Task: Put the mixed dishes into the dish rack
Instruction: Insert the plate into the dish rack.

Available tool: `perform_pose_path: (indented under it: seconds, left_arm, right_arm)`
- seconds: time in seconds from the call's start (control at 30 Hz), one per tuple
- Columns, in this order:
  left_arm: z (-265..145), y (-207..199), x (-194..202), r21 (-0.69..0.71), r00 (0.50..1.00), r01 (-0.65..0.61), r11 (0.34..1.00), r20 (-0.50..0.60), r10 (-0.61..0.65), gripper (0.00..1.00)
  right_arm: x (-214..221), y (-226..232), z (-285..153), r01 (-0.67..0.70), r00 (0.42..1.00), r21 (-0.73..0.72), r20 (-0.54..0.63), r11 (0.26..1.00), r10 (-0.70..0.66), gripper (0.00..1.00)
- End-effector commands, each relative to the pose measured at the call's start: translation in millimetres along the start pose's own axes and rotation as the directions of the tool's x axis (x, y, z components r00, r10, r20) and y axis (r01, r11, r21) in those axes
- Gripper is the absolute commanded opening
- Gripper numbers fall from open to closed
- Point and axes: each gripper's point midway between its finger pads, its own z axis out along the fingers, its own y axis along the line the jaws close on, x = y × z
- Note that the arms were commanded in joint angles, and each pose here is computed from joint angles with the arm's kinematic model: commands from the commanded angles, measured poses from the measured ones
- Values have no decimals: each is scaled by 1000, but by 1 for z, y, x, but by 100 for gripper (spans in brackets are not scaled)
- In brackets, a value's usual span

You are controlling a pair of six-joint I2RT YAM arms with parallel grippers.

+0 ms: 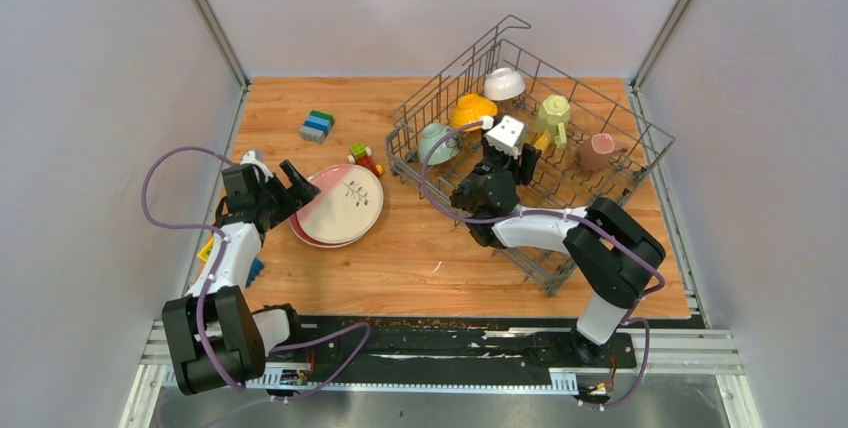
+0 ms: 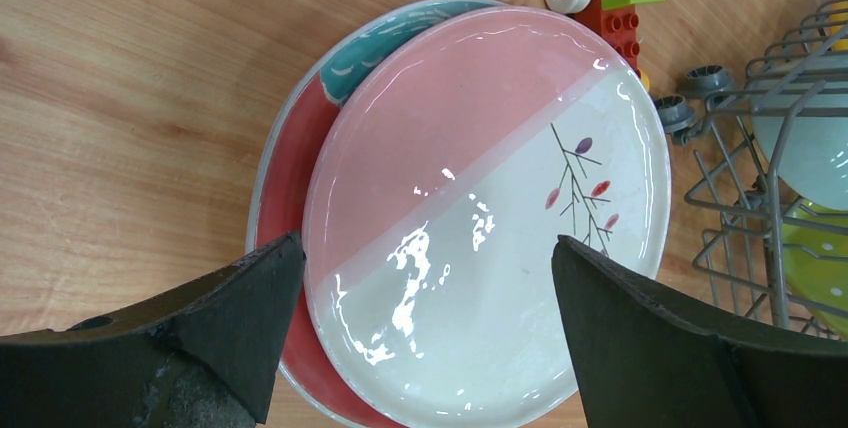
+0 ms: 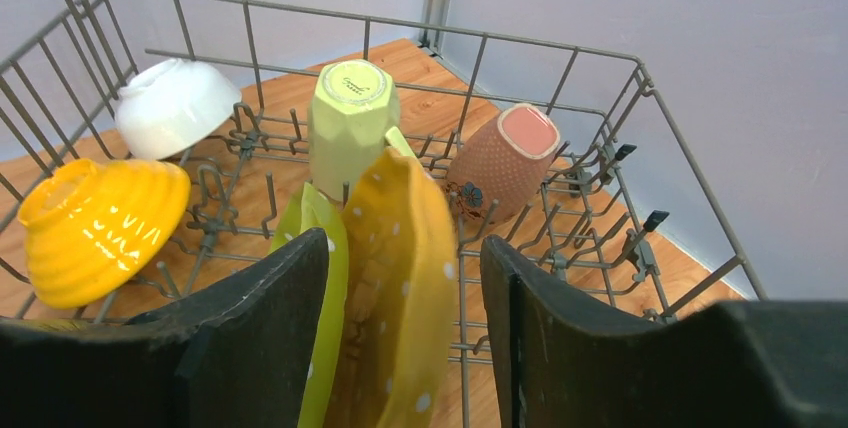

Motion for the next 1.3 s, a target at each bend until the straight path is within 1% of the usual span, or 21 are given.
perform_pose_path:
  seconds: [0.0, 0.3, 0.53, 0.63, 0.7, 0.77, 0.87, 0.97, 1.03, 1.1, 1.17, 1.23, 1.27]
  left_arm:
    - [0, -6, -15, 20, 999, -23, 1000, 43, 22, 100]
    - [2, -5, -15, 12, 999, -27, 1000, 37, 26, 100]
    - [2, -3, -16, 3, 999, -25, 1000, 43, 24, 100]
    - [3, -2, -18, -3, 999, -23, 1000, 47, 23, 100]
    - [2, -3, -19, -3, 998, -23, 1000, 51, 23, 100]
    - [1, -4, -20, -1, 998, -23, 1000, 54, 23, 100]
    - [1, -6, -21, 8, 998, -21, 1000, 55, 20, 100]
    - [2, -8, -19, 22, 999, -13, 1000, 51, 12, 100]
    - [3, -9, -18, 34, 999, -7, 999, 45, 5, 100]
    - [2, -11, -17, 44, 999, -5, 999, 42, 3, 100]
    - [1, -13, -19, 50, 999, -10, 999, 48, 7, 100]
    - [-1, -15, -21, 54, 998, -14, 998, 55, 11, 100]
    - [-2, -15, -21, 52, 998, -15, 999, 56, 13, 100]
  right_arm:
    - [-36, -8, -3, -192, 981, -22, 15, 981, 192, 59]
    - [-65, -25, -10, -263, 964, -47, 14, 964, 264, 60]
    - [-100, -61, -13, -341, 939, -62, 14, 938, 342, 60]
    - [-108, -73, -14, -359, 932, -75, 23, 930, 362, 61]
    - [-110, -80, -12, -352, 933, -83, 43, 932, 357, 60]
    - [-109, -90, -3, -337, 939, -56, 60, 940, 340, 57]
    - [-106, -108, 16, -247, 967, 37, 68, 968, 244, 56]
    - [-112, -115, 25, -200, 978, 73, 77, 977, 195, 58]
    - [-115, -117, 29, -177, 981, 82, 93, 981, 170, 64]
    - [-117, -116, 33, -150, 983, 83, 121, 985, 140, 73]
    - [-122, -112, 33, -164, 973, 52, 170, 985, 153, 75]
    - [-138, -105, 24, -184, 958, -19, 221, 983, 184, 80]
    - [-150, -96, 14, -182, 949, -84, 244, 980, 198, 83]
